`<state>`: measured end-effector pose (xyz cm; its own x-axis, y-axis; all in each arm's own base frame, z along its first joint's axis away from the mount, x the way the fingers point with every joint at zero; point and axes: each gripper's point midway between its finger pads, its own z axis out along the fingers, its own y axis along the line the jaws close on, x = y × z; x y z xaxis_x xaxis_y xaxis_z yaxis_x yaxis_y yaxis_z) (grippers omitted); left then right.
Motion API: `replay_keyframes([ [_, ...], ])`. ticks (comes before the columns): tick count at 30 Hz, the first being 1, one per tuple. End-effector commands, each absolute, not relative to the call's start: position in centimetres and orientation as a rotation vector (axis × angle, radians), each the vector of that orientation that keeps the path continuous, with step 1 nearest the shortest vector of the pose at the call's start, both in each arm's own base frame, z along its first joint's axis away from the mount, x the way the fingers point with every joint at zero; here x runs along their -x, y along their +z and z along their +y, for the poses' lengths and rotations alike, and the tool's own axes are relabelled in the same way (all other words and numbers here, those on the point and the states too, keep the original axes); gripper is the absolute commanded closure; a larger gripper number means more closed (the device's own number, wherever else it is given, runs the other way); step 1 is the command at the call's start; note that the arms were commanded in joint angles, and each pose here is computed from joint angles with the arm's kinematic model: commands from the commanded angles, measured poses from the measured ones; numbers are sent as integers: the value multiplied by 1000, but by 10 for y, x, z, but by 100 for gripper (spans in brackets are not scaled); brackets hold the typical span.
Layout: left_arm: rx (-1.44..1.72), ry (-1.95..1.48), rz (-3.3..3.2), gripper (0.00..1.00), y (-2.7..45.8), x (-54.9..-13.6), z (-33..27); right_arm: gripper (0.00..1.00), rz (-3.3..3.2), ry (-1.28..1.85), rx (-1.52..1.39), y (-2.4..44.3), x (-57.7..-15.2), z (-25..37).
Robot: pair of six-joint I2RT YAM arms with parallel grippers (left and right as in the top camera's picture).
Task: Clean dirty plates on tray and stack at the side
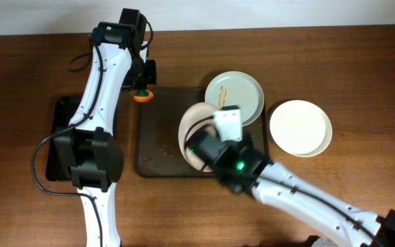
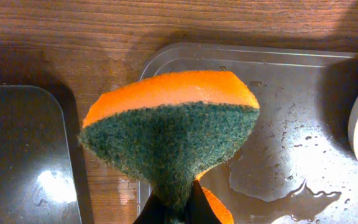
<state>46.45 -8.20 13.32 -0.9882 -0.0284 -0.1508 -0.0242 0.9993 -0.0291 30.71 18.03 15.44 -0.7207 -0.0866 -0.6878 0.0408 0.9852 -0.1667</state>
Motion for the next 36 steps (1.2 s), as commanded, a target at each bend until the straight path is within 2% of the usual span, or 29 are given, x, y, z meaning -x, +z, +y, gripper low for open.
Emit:
replay_keyframes([
  [1, 20, -11, 2969, 100, 140, -467, -78, 96, 2628, 160, -221, 136, -311, 164],
  [4, 20, -11, 2968, 100, 140, -467, -78, 96, 2699, 324, -510, 133, -332, 73],
  [7, 20, -11, 2966, 100, 140, -468, -78, 96, 2664, 226, -838, 125, -320, -40],
  [9, 20, -13, 2965, 100, 140, -468, -78, 96, 2621, 179, -1039, 112, -307, -93],
  [12, 21, -12, 2965, 100, 140, -468, -78, 96, 2677, 135, -1079, 82, -308, -114],
  [13, 20, -12, 2966, 100, 140, -468, -78, 81, 2711, 143, -1091, 69, -308, -112],
  [14, 20, -12, 2966, 100, 140, -468, -78, 77, 2732, 162, -1093, 63, -308, -109],
  [15, 20, -12, 2966, 100, 140, -468, -78, 57, 2752, 230, -1048, 63, -312, -98],
  [16, 20, -12, 2966, 100, 140, -468, -78, 50, 2774, 340, -873, 72, -323, -79],
  [17, 20, -12, 2966, 100, 140, -468, -78, 49, 2780, 377, -805, 80, -330, -66],
  [21, 20, -12, 2966, 100, 140, -468, -78, 50, 2705, 456, -433, 119, -383, 22],
  [23, 20, -12, 2965, 100, 140, -468, -78, 59, 2649, 432, -465, 116, -404, 78],
  [24, 20, -13, 2962, 100, 140, -469, -78, 66, 2653, 352, -534, 107, -403, 81],
  [25, 20, -13, 2962, 100, 140, -469, -78, 69, 2663, 231, -627, 88, -401, 86],
  [29, 20, -14, 2962, 100, 140, -469, -78, 75, 2786, 199, -666, 24, -396, 110],
  [31, 21, -15, 2959, 100, 140, -470, -78, 77, 2796, 220, -666, 19, -397, 112],
  [33, 20, -15, 2958, 100, 140, -470, -78, 94, 2808, 226, -664, 18, -395, 114],
  [36, 21, -15, 2959, 100, 140, -470, -78, 96, 2941, 372, -654, 16, -369, 136],
])
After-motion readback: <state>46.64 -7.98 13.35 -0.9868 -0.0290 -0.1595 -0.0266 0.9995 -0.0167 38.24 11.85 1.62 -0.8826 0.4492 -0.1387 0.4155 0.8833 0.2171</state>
